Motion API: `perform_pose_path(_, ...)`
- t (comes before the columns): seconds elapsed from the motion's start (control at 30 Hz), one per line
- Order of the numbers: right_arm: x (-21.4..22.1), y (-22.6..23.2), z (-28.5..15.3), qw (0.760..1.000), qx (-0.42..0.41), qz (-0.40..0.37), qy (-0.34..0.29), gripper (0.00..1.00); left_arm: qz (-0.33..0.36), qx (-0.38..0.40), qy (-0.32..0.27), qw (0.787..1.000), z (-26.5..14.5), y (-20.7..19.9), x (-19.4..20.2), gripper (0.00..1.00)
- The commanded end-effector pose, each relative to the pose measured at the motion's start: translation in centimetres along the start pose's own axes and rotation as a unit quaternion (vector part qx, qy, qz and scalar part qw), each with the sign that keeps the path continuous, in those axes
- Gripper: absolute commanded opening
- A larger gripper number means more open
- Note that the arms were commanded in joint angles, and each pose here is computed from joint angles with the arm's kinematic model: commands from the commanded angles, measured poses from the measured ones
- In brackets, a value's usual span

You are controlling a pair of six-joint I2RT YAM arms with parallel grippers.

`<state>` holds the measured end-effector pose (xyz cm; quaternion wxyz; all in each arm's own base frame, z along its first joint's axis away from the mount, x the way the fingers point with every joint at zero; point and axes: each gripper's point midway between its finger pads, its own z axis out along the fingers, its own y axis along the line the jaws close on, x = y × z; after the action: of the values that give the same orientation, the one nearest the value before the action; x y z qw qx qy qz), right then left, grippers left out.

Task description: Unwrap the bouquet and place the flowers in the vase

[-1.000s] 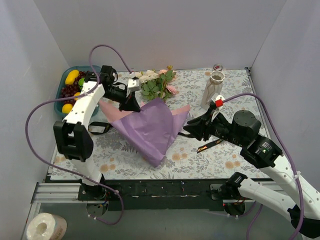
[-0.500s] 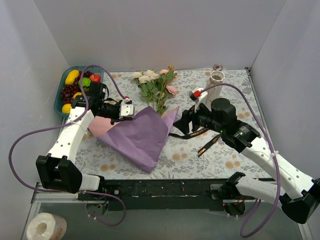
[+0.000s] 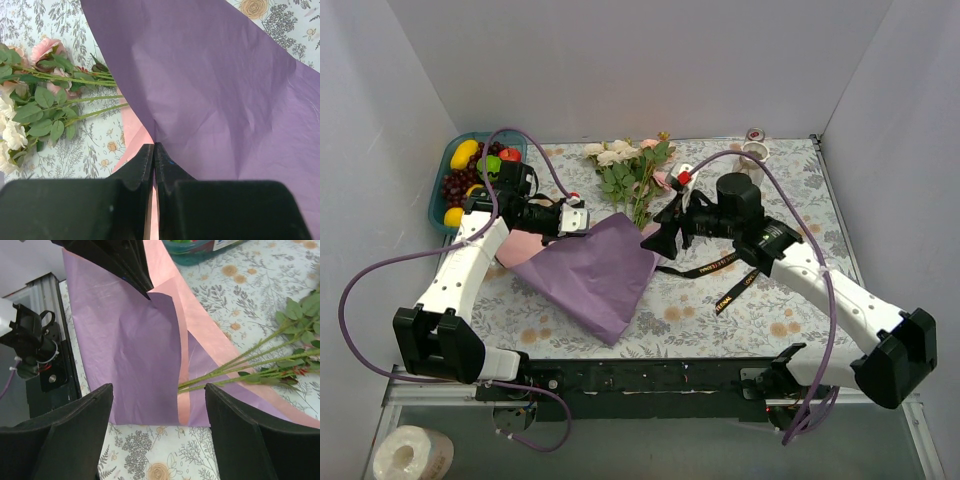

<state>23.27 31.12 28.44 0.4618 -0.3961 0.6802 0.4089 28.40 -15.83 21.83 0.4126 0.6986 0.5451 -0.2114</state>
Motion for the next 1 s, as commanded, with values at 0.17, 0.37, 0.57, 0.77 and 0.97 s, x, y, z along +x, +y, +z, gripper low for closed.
perform_pose_path(0.17, -2.9, 0.7, 3.6, 0.993, -0.098, -0.067, -0.027, 0.77, 0.015, 0.0, -0.013, 1.0, -0.1, 0.1, -0.8, 0.0)
perform_pose_path(0.37, -3.4, 0.7, 4.9, 0.99, -0.126, -0.066, -0.024, 0.71, 0.012, 0.002, -0.009, 1.0, -0.2, -0.2, -0.7, 0.0)
perform_pose_path(0.57, -1.8, 0.8, 6.1, 0.987, -0.152, -0.042, -0.005, 0.48, 0.013, 0.002, -0.009, 1.0, -0.3, -0.3, -0.7, 0.0)
perform_pose_path(0.77, -1.5, 0.7, 6.5, 0.987, -0.157, -0.031, 0.0, 0.11, 0.012, 0.001, -0.01, 1.0, -0.3, -0.4, -0.8, 0.0)
perform_pose_path(0.97, -2.7, 0.8, 6.1, 0.988, -0.15, -0.038, -0.006, 0.01, 0.004, -0.027, -0.012, 1.0, -0.8, 1.0, -1.5, 0.11)
